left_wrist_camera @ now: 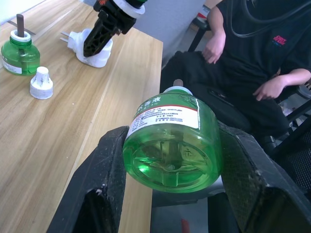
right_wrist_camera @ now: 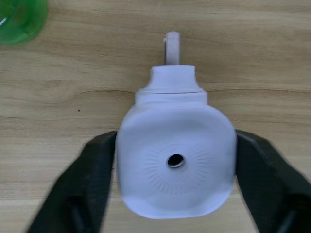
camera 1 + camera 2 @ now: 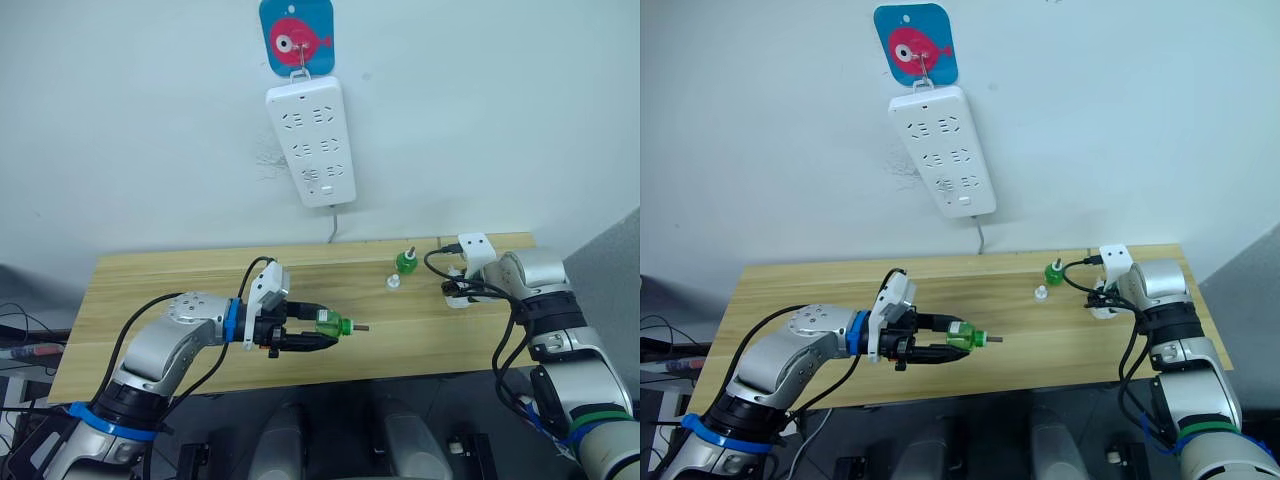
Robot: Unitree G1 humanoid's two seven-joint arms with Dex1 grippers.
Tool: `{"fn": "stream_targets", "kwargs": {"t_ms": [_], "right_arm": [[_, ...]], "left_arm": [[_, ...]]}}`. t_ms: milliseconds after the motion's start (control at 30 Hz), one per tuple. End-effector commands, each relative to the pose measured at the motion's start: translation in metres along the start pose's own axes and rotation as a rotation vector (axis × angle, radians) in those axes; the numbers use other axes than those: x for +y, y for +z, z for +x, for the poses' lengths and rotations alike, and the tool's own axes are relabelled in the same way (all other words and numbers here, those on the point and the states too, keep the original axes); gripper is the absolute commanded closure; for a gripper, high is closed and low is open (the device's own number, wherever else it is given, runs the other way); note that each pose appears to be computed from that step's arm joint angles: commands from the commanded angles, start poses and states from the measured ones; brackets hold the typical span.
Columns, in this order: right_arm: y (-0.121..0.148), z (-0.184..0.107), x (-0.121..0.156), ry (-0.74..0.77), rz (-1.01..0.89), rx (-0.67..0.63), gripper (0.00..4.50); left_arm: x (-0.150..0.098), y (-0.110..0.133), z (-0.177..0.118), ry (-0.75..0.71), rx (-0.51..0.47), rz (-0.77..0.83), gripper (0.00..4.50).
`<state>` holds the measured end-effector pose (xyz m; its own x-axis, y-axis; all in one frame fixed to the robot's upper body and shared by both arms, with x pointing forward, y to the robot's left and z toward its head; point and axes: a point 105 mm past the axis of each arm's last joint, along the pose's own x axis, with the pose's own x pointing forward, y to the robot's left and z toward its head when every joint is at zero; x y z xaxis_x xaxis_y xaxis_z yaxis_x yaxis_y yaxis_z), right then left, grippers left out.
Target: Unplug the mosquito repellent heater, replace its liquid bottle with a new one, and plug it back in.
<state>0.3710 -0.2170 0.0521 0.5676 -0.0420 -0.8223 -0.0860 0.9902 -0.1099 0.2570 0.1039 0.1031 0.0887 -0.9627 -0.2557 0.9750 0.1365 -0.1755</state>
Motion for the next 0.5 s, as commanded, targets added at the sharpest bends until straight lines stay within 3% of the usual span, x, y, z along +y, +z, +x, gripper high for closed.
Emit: {"fn": "stream_targets", "kwargs": {"t_ms": [33,267,400,500], "right_arm": [[0.001,-0.004,-0.003,0.001,0.008,-0.010,1.58],[0.002,-0.029,-0.005,0.076,0.020,-0.061,1.58],[0.007,-0.069,0.005,0.241,0.017,-0.155,1.58],[0.013,-0.104,0.021,0.436,0.028,-0.296,1.58]], "left_arm": [[-0.004,0.008,0.000,-0.022,-0.014,0.041,2.12],[0.002,0.017,-0.001,0.003,-0.035,0.038,2.12],[0.008,0.026,-0.005,0.020,-0.060,0.020,2.12],[0.013,0.036,-0.009,0.030,-0.094,-0.011,2.12]]}}
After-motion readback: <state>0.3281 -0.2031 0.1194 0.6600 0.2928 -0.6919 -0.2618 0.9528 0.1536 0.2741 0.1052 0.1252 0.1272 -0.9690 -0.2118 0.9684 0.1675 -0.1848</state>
